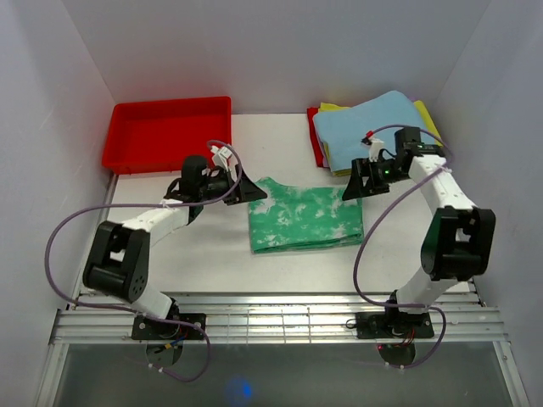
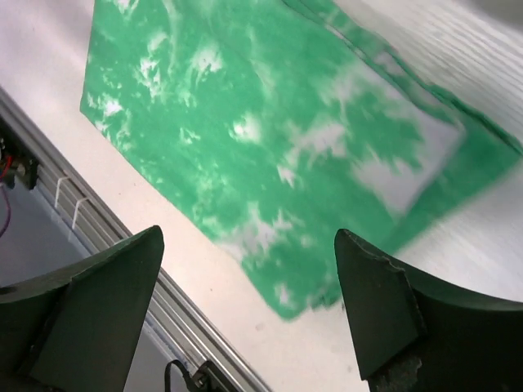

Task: Fold and stack the trousers
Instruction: Neatly place the folded trousers to the corner

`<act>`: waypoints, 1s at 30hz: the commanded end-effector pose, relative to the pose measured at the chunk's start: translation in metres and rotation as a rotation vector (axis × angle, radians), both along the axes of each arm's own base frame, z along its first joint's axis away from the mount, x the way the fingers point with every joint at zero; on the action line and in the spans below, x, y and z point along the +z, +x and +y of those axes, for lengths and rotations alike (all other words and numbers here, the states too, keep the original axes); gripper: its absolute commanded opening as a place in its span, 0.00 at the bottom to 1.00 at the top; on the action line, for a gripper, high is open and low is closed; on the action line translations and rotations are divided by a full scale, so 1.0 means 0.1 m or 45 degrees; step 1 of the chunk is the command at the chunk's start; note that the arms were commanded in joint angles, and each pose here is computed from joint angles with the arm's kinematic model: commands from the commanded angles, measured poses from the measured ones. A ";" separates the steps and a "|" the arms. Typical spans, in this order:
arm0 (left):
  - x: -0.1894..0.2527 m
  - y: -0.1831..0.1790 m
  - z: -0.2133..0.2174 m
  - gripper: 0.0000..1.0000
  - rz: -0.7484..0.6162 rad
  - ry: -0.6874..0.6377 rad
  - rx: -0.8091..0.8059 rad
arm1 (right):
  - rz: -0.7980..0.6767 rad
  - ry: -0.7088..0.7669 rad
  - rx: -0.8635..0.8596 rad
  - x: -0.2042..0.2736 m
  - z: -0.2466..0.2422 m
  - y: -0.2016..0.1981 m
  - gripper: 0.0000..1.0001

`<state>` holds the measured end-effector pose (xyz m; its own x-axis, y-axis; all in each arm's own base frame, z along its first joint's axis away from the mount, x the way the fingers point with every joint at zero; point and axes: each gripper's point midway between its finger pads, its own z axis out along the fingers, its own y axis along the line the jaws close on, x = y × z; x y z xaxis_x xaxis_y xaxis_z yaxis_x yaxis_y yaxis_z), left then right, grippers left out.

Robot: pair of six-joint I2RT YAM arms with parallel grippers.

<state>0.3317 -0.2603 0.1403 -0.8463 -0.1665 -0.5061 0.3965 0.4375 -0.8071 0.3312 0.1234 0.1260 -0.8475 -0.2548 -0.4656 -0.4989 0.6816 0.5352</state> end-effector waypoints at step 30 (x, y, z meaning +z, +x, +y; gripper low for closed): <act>-1.30 -0.76 0.36 0.98 0.626 0.617 0.336 | 0.562 -0.130 -0.370 -1.19 -0.31 -0.73 0.67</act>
